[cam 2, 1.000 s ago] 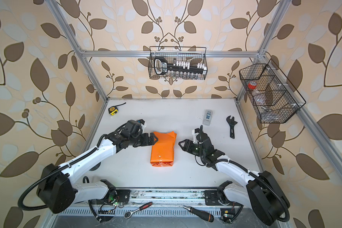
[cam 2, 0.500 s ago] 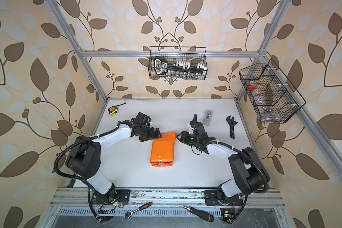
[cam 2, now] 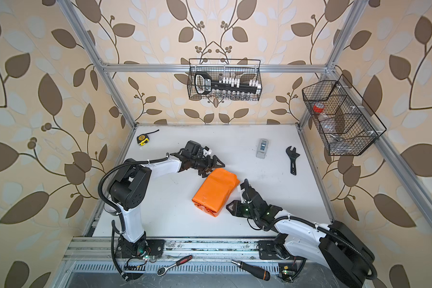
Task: Wrap a gift box in wrapping paper
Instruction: Rotate the gift box at the center of the table.
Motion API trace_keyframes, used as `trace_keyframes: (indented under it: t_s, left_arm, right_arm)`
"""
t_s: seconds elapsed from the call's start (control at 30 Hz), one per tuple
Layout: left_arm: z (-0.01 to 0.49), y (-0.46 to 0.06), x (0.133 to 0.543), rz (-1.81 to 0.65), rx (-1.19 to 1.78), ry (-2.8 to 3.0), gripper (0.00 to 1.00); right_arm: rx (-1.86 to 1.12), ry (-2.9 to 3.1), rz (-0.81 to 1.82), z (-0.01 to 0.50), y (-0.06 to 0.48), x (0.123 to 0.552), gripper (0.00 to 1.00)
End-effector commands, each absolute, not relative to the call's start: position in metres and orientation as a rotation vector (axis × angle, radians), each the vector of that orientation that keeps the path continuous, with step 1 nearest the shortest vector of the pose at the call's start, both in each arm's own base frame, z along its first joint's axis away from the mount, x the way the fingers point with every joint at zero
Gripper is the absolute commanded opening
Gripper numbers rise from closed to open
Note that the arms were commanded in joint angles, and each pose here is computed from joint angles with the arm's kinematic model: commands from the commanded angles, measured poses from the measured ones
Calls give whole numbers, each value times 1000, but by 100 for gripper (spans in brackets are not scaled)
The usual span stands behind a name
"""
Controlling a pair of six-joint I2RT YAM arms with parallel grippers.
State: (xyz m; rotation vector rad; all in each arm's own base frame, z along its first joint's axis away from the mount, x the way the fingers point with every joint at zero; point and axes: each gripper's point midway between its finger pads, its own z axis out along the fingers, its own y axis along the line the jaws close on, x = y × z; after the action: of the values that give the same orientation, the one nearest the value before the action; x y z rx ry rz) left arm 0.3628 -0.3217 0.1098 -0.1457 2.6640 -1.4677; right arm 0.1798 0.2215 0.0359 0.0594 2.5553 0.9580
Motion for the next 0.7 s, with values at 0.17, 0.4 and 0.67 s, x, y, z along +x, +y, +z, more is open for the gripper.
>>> trace_keyframes:
  t_s: [0.17,0.4,0.67]
  left_arm:
    - [251,-187,374,-892,-151,2422,94]
    - [248,-124,313,-683,-231,2410,99]
    - [180,-124,267,-777,-273,2506,99]
  right_arm:
    - [15,2367,1035,76,316,185,35]
    - [-187,2321,1194,104,426,184,28]
    - [-204,2272,1154,159,335,194,56]
